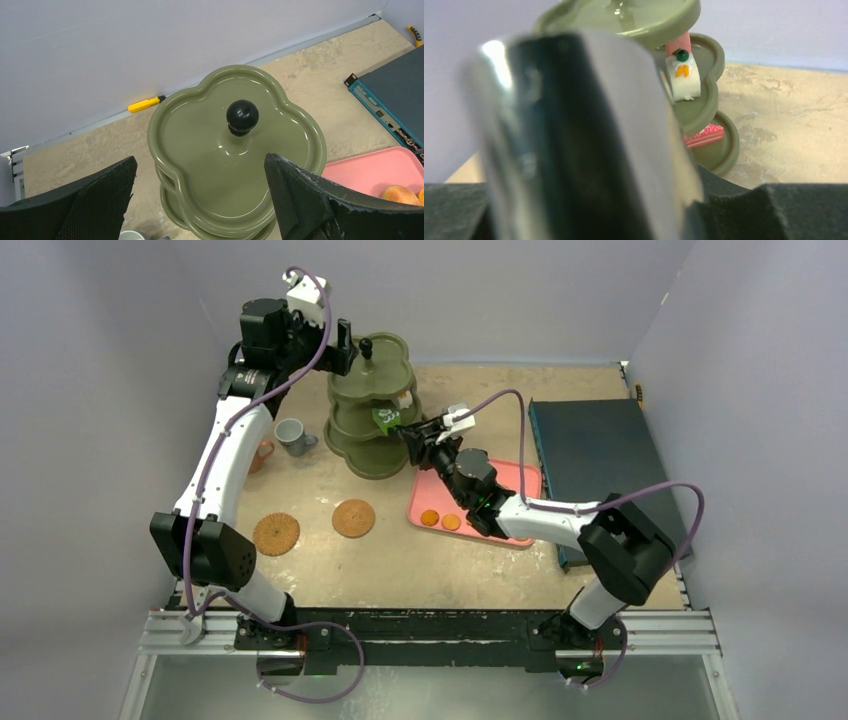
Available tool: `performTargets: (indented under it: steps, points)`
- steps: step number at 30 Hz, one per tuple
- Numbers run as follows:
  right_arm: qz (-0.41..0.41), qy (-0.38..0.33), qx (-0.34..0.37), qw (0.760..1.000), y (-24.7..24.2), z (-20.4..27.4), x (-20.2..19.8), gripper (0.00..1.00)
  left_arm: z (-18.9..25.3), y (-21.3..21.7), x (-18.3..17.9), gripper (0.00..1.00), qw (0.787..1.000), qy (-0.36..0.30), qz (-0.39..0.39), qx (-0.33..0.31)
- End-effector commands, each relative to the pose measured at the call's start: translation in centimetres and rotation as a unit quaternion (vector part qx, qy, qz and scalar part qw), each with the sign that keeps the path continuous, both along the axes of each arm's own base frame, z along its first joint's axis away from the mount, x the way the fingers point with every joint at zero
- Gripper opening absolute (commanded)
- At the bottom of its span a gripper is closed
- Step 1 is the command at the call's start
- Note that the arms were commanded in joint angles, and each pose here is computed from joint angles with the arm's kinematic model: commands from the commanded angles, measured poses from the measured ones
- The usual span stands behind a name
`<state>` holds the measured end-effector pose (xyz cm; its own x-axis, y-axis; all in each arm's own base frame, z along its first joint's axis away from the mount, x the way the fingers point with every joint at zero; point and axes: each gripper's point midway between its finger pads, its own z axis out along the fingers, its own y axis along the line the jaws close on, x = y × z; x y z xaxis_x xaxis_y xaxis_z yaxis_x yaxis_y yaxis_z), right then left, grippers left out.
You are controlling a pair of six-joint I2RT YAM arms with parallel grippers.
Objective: Serve the afternoon tea
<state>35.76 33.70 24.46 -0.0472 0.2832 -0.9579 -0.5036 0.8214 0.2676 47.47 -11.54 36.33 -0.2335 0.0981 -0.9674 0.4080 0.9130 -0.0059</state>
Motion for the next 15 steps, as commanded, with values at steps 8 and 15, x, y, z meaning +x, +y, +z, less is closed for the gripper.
performTargets:
  steps: [8,15]
  points:
    - [-0.008,-0.056,0.031,0.998,1.9,4.5,1.8,0.42,2.6,0.4,-0.3,0.99,0.999,-0.032,0.003,-0.011]
    - [-0.014,-0.065,0.032,0.997,1.0,5.2,1.3,0.41,2.2,0.4,-0.3,0.99,1.000,-0.029,0.003,-0.011]
